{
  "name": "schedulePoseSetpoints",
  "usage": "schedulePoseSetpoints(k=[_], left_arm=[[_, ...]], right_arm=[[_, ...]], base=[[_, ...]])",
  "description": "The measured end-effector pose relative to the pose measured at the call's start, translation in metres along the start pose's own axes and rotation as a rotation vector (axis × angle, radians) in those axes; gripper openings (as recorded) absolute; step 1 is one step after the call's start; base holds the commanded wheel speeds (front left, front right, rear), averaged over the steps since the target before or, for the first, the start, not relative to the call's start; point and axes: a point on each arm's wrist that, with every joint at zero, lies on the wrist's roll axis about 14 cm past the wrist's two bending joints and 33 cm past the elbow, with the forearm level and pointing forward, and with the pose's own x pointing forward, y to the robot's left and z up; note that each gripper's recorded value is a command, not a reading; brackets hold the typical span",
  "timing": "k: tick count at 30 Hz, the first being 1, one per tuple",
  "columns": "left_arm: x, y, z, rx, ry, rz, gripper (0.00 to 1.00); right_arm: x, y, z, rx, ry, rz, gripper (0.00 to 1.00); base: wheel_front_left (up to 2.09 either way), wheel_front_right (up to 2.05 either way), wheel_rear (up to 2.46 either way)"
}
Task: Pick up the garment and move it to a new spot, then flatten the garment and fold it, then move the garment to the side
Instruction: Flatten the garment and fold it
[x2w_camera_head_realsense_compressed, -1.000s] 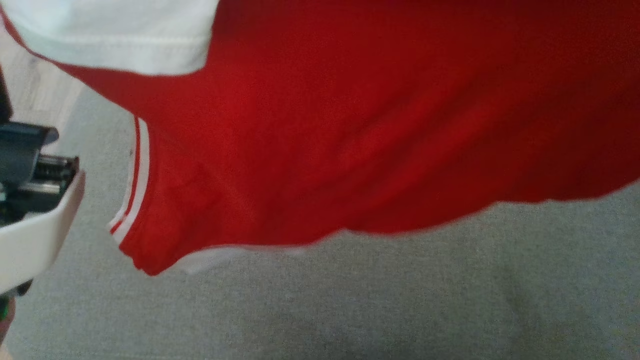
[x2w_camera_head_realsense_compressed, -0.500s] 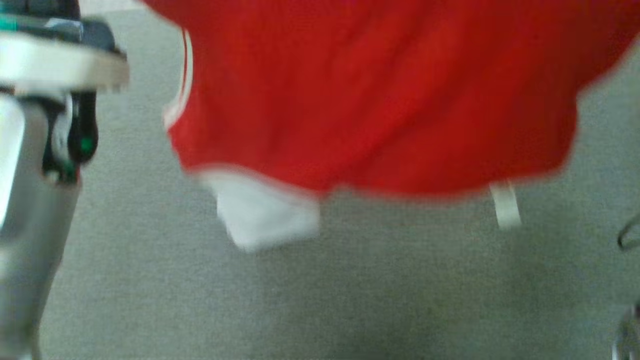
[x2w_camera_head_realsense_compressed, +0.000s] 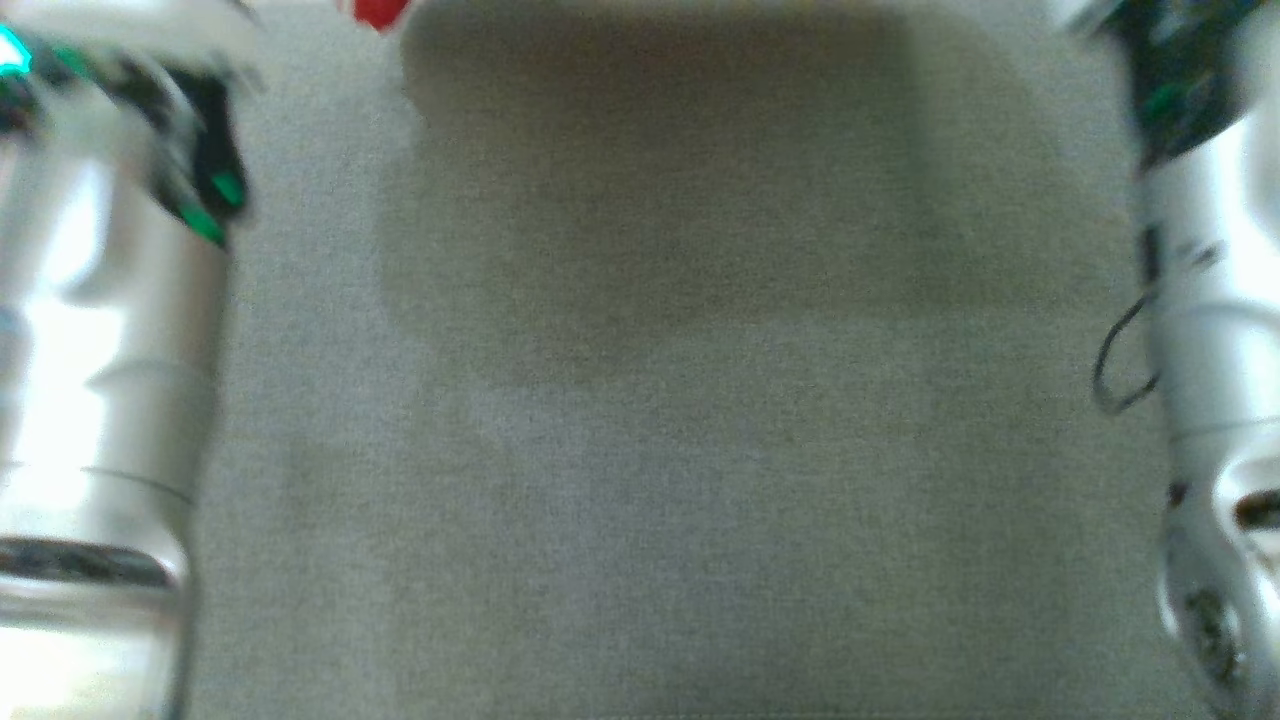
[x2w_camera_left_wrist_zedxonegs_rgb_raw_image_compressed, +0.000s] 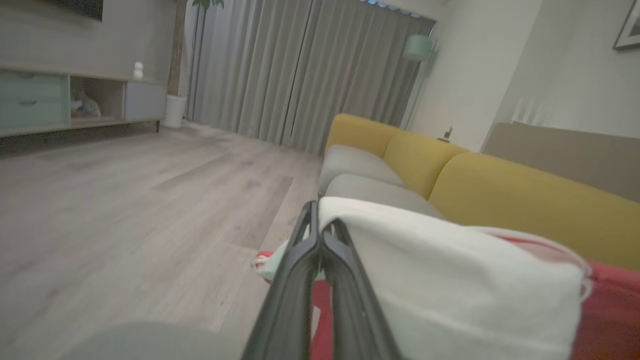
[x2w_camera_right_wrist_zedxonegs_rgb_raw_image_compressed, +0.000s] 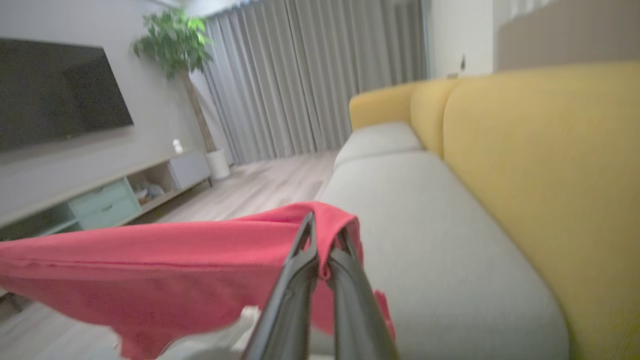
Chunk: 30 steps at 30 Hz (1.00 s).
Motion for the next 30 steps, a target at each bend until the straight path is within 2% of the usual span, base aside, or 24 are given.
schedulePoseSetpoints(k=[3,6,9,10,13,14,21,25,30], left_arm=[[-0.026,0.016,-0.079,-0.056,0.198,0.081,0.0],[-0.069,0.03,-0.156,-0.093,0.403,0.153,0.0],[-0.112,0.033,-0.213,-0.099,0.569,0.187,0.0],[-0.116,0.034,-0.218,-0.098,0.581,0.192,0.0],[-0.118,0.033,-0.22,-0.102,0.582,0.19,0.0],[-0.119,0.033,-0.218,-0.138,0.571,0.199,0.0],[-0.139,0.041,-0.205,-0.194,0.511,0.206,0.0],[-0.16,0.045,-0.192,-0.164,0.465,0.177,0.0],[-0.211,0.059,-0.188,-0.089,0.458,0.192,0.0]], right_arm=[[-0.01,0.001,-0.079,0.036,0.204,-0.015,0.0],[-0.035,-0.005,-0.155,0.081,0.391,-0.052,0.0],[-0.071,-0.008,-0.223,0.138,0.555,-0.094,0.0],[-0.077,-0.007,-0.233,0.15,0.573,-0.098,0.0],[-0.085,-0.001,-0.246,0.171,0.585,-0.097,0.0],[-0.089,0.003,-0.249,0.196,0.568,-0.097,0.0],[-0.116,0.013,-0.238,0.264,0.447,-0.093,0.0],[-0.149,0.005,-0.236,0.252,0.431,-0.095,0.0],[-0.207,0.002,-0.24,0.272,0.486,-0.106,0.0]], base=[[0.0,0.0,0.0],[0.0,0.0,0.0],[0.0,0.0,0.0],[0.0,0.0,0.0],[0.0,0.0,0.0],[0.0,0.0,0.0],[0.0,0.0,0.0],[0.0,0.0,0.0],[0.0,0.0,0.0]])
